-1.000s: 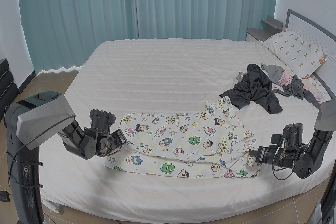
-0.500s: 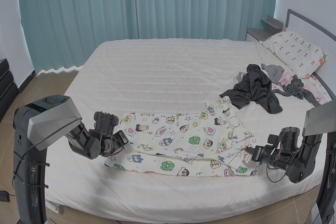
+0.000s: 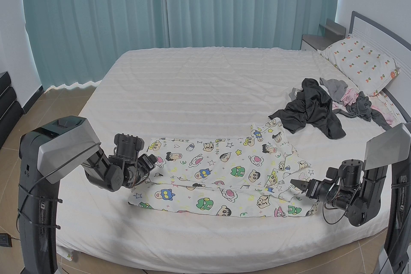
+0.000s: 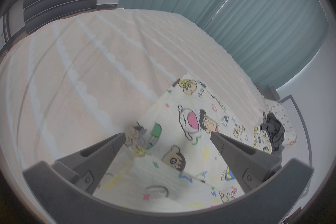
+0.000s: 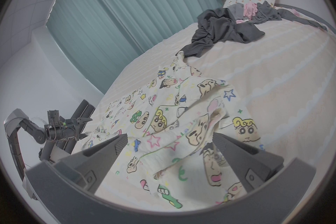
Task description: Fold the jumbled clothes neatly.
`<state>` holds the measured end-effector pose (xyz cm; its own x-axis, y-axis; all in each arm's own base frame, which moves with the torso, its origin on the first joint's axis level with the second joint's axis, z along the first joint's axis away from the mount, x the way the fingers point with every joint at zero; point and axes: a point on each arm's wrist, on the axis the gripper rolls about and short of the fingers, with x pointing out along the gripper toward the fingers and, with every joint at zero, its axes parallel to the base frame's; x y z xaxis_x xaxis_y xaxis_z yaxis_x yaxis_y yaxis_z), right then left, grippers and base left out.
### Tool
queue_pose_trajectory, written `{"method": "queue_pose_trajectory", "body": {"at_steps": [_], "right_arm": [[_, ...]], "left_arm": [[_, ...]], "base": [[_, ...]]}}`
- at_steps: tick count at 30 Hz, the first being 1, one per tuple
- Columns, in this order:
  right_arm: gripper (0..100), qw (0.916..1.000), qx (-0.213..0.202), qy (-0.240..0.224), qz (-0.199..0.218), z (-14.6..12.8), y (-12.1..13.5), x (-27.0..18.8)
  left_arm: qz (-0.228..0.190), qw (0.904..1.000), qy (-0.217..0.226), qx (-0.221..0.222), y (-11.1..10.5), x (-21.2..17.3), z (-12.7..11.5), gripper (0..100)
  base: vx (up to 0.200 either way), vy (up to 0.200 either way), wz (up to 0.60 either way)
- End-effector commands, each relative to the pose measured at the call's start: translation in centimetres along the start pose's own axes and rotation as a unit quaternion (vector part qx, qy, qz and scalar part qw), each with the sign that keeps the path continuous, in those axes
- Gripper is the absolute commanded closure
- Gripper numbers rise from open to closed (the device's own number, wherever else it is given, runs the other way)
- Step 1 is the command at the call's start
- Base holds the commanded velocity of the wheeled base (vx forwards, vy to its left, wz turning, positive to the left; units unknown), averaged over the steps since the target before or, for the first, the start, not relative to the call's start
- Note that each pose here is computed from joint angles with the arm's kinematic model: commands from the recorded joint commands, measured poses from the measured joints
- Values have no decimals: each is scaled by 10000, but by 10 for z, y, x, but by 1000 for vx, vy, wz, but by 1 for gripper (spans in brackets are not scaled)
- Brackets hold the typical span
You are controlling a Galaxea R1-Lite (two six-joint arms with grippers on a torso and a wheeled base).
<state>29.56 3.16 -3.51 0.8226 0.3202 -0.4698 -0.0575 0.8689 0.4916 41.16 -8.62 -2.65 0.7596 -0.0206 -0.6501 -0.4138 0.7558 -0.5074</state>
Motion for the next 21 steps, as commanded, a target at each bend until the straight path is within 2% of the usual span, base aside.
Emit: {"method": "queue_pose_trajectory", "body": {"at_steps": [1, 3, 4, 5, 8, 10, 11, 16, 18, 21], "right_arm": [[0, 9997, 210, -63, -64, 3, -5, -2], [0, 9997, 210, -63, -64, 3, -5, -2], [0, 9993, 329, -183, -16, 6, -4, -4], [0, 9987, 466, -200, 26, 8, 0, -7], [0, 9975, 683, -177, 96, 8, 7, -14], [0, 9973, 700, -179, 105, 8, 8, -15], [0, 9964, 826, -17, 178, 2, 18, -23], [0, 9928, 1121, 143, 392, -6, 39, -28], [0, 9916, 1174, 294, 447, -13, 46, -26], [0, 9921, 1122, 467, 322, -27, 49, -19]], "left_arm": [[-48, 9991, -274, -308, 5, -8, 23, 0], [-48, 9991, -274, -308, 5, -8, 23, 0], [-121, 9976, -400, -560, 7, -21, 39, 0], [-209, 9968, -349, -681, 12, -33, 48, 0], [-399, 9963, -11, -760, 25, -60, 52, 0], [-432, 9960, 37, -775, 26, -63, 53, 0], [-653, 9930, 378, -906, 41, -88, 50, 0], [-1037, 9810, 762, -1455, 62, -123, 27, 0], [-1180, 9775, 808, -1549, 70, -131, 18, 0], [-1449, 9755, 581, -1550, 84, -139, 8, 0]], "base": [[0, 0, 0], [0, 0, 0], [0, 0, 0], [0, 0, 0], [0, 0, 0], [0, 0, 0], [0, 0, 0], [0, 0, 0], [0, 0, 0], [0, 0, 0]]}}
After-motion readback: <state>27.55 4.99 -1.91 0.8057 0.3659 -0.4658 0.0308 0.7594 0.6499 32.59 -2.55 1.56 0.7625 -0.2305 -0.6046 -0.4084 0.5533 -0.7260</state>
